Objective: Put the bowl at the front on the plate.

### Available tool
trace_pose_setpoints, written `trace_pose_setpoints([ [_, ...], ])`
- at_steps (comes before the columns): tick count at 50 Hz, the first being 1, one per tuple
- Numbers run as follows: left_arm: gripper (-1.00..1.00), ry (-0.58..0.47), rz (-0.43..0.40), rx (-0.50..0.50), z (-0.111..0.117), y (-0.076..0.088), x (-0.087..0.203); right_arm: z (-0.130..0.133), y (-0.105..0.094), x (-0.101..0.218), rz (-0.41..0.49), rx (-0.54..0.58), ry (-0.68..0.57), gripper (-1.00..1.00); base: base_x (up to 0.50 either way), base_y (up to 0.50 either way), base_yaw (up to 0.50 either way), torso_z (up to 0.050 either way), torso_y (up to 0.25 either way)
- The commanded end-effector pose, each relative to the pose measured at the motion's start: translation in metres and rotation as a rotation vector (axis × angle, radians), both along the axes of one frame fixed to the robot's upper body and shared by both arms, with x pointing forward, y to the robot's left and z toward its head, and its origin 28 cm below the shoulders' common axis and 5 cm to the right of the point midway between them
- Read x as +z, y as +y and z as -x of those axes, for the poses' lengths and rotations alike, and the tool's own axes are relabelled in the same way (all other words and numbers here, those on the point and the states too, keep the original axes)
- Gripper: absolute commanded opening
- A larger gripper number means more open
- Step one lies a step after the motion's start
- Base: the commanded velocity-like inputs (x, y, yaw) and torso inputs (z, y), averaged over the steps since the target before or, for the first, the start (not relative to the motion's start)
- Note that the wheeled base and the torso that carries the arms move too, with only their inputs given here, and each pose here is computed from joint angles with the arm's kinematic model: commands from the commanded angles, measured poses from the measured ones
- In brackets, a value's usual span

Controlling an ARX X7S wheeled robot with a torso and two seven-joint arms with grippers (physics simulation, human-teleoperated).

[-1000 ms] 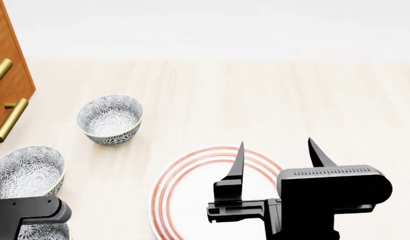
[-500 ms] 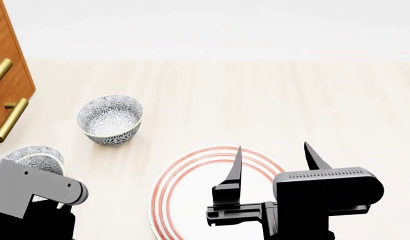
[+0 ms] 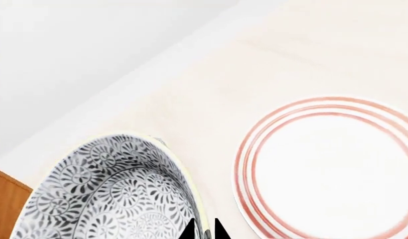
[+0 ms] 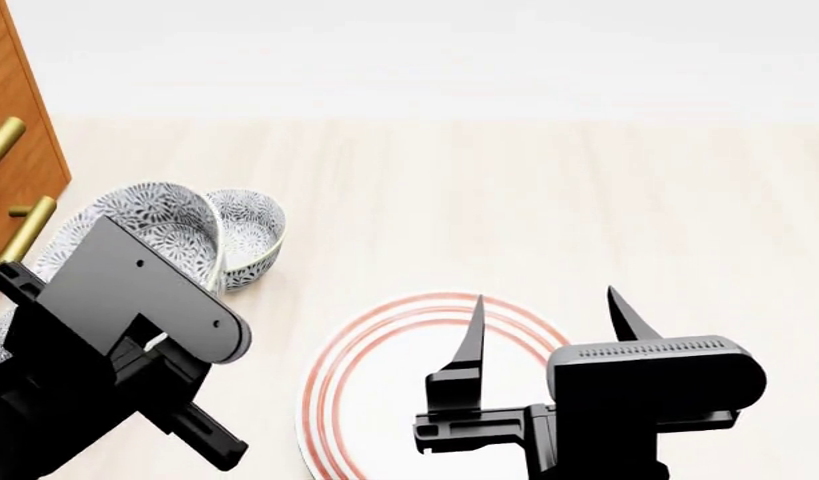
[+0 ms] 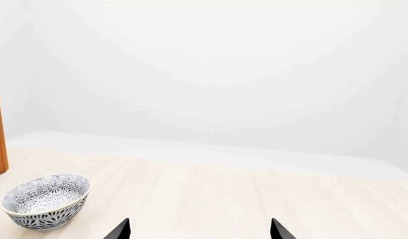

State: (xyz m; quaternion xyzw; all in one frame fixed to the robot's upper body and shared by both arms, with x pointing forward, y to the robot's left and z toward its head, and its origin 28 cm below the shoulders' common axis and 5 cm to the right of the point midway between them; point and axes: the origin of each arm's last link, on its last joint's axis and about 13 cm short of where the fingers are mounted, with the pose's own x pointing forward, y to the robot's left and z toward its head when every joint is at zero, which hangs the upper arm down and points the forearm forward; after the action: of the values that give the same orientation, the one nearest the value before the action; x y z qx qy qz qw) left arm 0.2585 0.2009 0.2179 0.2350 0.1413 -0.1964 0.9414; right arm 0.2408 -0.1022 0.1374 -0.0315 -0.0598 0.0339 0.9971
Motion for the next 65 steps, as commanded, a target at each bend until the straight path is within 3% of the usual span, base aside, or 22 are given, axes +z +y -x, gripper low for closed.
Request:
trace_pose_setpoints([
  [1, -1.0, -0.014, -0.07, -0.162, -0.029, 0.003, 0.014, 0.001, -0.002, 0.007, -0.007, 0.0, -0.02, 1.0, 0.0, 0.0, 0.0, 0.0, 0.0],
  [5, -1.0, 0.01, -0.063, -0.259, -0.038, 0.0, 0.014, 0.004, -0.006, 0.018, -0.057, 0.017, -0.033, 1.0, 0.0, 0.0, 0.0, 0.0, 0.0],
  [15, -1.0, 0.028, -0.196, -0.396, -0.063, -0.009, 0.007, 0.012, -0.016, 0.044, -0.06, 0.006, -0.098, 1.0, 0.0, 0.0, 0.0, 0.0, 0.0],
  [19, -1.0, 0.046, -0.201, -0.44, -0.072, -0.012, 0.004, 0.016, -0.017, 0.047, -0.05, 0.027, -0.108, 1.0, 0.0, 0.0, 0.0, 0.0, 0.0],
  [36, -1.0, 0.089, -0.247, -0.453, -0.122, -0.017, -0.005, 0.02, -0.016, 0.05, -0.031, 0.078, -0.104, 1.0, 0.0, 0.0, 0.0, 0.0, 0.001],
  [44, -1.0, 0.093, -0.285, -0.491, -0.151, -0.027, -0.011, 0.023, -0.017, 0.055, -0.028, 0.108, -0.117, 1.0, 0.0, 0.0, 0.0, 0.0, 0.0],
  [47, -1.0, 0.107, -0.329, -0.557, -0.159, -0.034, -0.021, 0.024, -0.021, 0.062, -0.033, 0.112, -0.123, 1.0, 0.0, 0.0, 0.0, 0.0, 0.003],
  [52, -1.0, 0.11, -0.327, -0.633, -0.166, -0.045, -0.036, 0.023, -0.027, 0.072, -0.037, 0.105, -0.131, 1.0, 0.0, 0.0, 0.0, 0.0, 0.0],
  [60, -1.0, 0.124, -0.376, -0.714, -0.161, -0.05, -0.059, 0.023, -0.036, 0.101, -0.052, 0.108, -0.157, 1.0, 0.0, 0.0, 0.0, 0.0, 0.0],
  [65, -1.0, 0.139, -0.357, -0.746, -0.155, -0.055, -0.072, 0.024, -0.04, 0.115, -0.055, 0.107, -0.171, 1.0, 0.0, 0.0, 0.0, 0.0, 0.0],
])
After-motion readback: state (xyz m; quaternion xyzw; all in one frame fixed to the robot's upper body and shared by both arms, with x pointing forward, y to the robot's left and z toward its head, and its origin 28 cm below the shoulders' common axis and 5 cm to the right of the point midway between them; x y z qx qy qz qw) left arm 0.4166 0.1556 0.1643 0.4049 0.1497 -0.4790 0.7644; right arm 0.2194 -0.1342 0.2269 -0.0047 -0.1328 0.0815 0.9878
